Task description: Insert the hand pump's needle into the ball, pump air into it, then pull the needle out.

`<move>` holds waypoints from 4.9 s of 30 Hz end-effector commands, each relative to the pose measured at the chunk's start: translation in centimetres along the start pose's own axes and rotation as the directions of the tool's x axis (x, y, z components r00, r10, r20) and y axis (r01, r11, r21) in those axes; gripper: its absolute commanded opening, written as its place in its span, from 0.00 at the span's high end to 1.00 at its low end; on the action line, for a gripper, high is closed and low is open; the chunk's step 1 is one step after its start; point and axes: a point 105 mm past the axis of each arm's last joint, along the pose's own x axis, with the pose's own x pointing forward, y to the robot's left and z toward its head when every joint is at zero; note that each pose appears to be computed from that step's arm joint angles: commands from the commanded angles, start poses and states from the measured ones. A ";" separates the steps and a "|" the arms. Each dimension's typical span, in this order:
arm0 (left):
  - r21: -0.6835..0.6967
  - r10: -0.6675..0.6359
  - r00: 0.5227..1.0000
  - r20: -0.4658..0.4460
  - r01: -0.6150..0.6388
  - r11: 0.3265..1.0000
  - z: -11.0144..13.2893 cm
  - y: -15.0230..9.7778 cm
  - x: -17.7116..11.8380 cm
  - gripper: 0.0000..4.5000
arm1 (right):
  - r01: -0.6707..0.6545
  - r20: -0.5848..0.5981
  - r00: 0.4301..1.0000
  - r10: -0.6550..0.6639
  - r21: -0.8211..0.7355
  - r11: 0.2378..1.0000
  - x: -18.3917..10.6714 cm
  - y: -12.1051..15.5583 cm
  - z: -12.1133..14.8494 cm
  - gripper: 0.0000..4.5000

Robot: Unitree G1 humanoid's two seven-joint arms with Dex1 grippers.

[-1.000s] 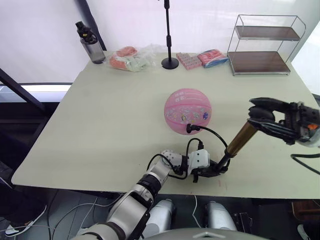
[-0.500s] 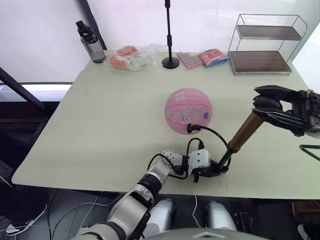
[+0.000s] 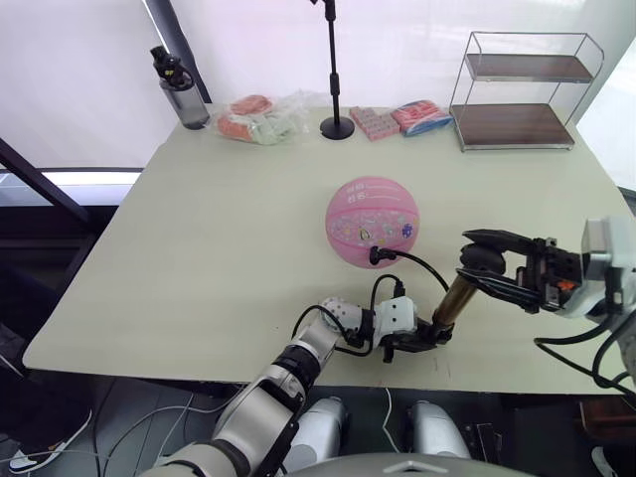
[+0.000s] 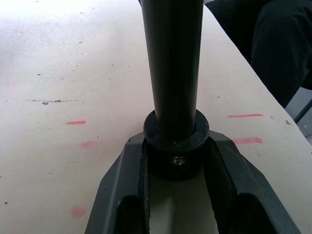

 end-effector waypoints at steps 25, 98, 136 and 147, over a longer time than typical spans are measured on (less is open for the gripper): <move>-0.084 -0.043 0.996 -0.079 0.037 0.996 -2.8 -1.8 0.1 0.76 | -0.008 -0.056 0.998 0.012 0.057 0.998 -1.0 1.4 -3.2 0.53; -0.087 -0.046 0.996 -0.078 0.039 0.995 -2.7 -1.9 -0.3 0.76 | 0.087 -0.033 0.996 -0.087 -0.001 0.996 -0.8 0.9 -4.6 0.53; -0.078 -0.048 0.995 -0.085 0.042 0.996 -2.8 -1.8 -0.3 0.76 | 0.007 -0.015 1.000 -0.009 -0.147 0.989 -1.0 -0.6 6.4 0.53; -0.076 -0.049 0.995 -0.086 0.042 0.996 -2.8 -1.7 -0.3 0.76 | 0.033 -0.106 0.993 -0.041 -0.076 0.997 -1.2 1.4 -3.2 0.53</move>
